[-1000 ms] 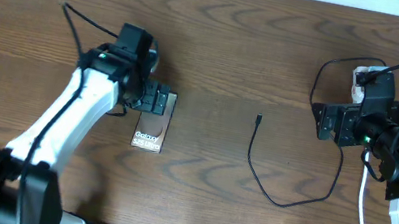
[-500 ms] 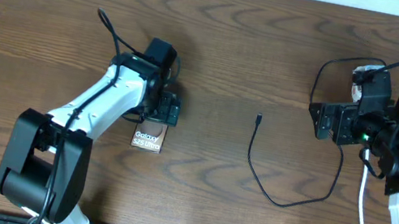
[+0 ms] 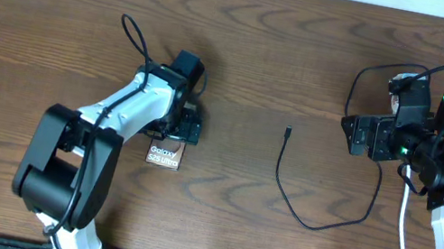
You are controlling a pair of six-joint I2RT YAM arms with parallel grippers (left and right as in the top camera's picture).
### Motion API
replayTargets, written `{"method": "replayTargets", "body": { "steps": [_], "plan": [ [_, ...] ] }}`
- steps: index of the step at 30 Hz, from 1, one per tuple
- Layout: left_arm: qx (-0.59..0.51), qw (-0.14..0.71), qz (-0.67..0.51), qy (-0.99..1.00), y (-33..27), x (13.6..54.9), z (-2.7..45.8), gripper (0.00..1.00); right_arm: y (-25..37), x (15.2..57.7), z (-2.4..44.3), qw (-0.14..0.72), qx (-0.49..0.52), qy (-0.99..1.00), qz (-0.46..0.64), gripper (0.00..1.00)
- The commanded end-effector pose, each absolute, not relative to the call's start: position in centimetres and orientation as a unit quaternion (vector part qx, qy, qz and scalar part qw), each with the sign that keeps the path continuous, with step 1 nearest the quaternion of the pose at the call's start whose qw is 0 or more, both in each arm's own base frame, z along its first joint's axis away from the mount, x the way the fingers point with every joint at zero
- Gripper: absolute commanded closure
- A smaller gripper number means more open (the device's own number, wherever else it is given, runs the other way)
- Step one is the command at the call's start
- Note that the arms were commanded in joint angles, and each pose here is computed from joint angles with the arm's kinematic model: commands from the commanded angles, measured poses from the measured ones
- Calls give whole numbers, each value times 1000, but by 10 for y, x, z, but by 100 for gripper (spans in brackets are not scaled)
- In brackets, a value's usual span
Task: Plug charger to phone and switch on socket
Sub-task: 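Close the left gripper on the phone's top edge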
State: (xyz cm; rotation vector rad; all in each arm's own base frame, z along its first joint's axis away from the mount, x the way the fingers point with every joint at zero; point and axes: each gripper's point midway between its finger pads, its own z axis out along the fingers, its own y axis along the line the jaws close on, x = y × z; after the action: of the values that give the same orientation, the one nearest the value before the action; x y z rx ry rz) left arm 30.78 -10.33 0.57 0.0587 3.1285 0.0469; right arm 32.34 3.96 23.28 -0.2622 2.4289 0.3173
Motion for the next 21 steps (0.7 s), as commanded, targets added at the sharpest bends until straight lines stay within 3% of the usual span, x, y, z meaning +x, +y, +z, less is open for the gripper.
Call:
{"method": "replayTargets", "body": {
  "steps": [1, 21],
  "plan": [
    [27, 9, 22, 999, -109, 311, 3, 1, 43, 325, 241, 341, -112, 925, 126, 1],
    [27, -8, 24, 999, -110, 311, -20, 1, 43, 324, 240, 339, -112, 926, 126, 1]
  ]
}}
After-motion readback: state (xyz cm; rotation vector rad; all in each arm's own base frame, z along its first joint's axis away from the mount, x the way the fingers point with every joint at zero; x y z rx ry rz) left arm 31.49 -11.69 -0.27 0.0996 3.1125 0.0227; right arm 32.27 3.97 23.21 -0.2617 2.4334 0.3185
